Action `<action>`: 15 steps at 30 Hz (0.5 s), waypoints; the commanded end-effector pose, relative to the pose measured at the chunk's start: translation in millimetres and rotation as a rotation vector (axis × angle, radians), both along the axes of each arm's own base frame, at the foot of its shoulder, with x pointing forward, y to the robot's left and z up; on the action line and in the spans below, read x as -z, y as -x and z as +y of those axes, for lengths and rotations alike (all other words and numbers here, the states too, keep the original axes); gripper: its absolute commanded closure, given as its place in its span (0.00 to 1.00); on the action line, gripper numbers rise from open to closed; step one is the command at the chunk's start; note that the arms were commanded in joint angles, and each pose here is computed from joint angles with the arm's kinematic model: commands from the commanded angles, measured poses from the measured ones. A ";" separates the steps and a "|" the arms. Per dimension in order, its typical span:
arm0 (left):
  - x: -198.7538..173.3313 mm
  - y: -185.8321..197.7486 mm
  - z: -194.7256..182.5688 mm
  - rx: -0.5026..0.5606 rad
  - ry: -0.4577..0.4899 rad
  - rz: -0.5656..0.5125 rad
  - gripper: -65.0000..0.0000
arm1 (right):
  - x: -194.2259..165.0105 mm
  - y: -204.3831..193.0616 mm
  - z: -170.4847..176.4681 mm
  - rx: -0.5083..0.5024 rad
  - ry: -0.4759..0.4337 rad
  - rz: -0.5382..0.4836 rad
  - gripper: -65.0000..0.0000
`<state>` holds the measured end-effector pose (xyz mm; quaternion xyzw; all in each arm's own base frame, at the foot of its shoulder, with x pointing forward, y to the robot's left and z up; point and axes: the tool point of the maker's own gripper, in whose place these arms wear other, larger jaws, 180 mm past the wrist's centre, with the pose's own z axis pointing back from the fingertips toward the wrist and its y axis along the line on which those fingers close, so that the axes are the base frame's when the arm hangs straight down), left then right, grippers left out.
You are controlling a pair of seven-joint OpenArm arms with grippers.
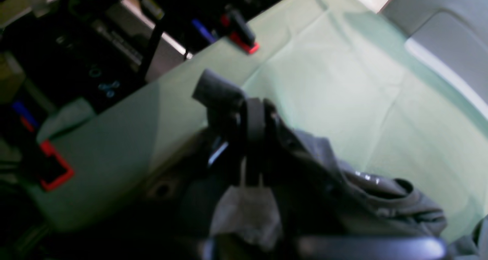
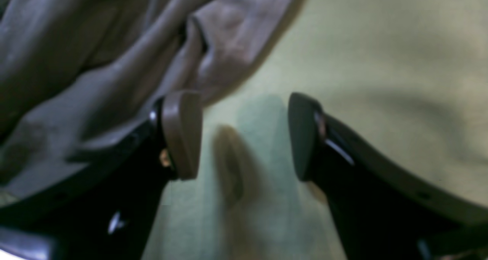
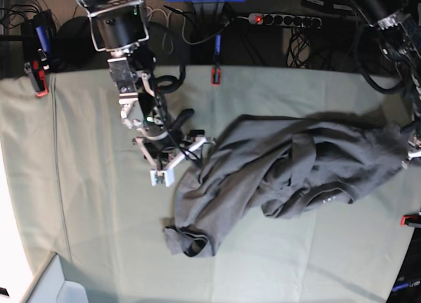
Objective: Layout the t-shirt on the table in an organized manner, then fold the t-shirt properly
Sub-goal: 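Drag the held shirt fabric with the right gripper to spread it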
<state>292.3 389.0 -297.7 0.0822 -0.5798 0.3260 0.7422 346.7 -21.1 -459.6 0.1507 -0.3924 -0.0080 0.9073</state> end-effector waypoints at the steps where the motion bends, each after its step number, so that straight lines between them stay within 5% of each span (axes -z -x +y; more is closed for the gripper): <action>1: -19.1 -2.4 5.6 -0.001 -0.044 -0.047 1.00 | -17.5 -15.1 5.1 0.005 -0.020 -0.062 0.44; 11: -0.9 12.5 0.6 -0.003 -0.028 -0.001 1.00 | 5.8 -27.3 27.0 -0.004 -0.038 0.000 0.45; 15: 0.8 14.3 0.5 -0.003 -0.027 0.004 1.00 | 5.6 -29.1 27.3 0.003 -0.042 -0.022 0.66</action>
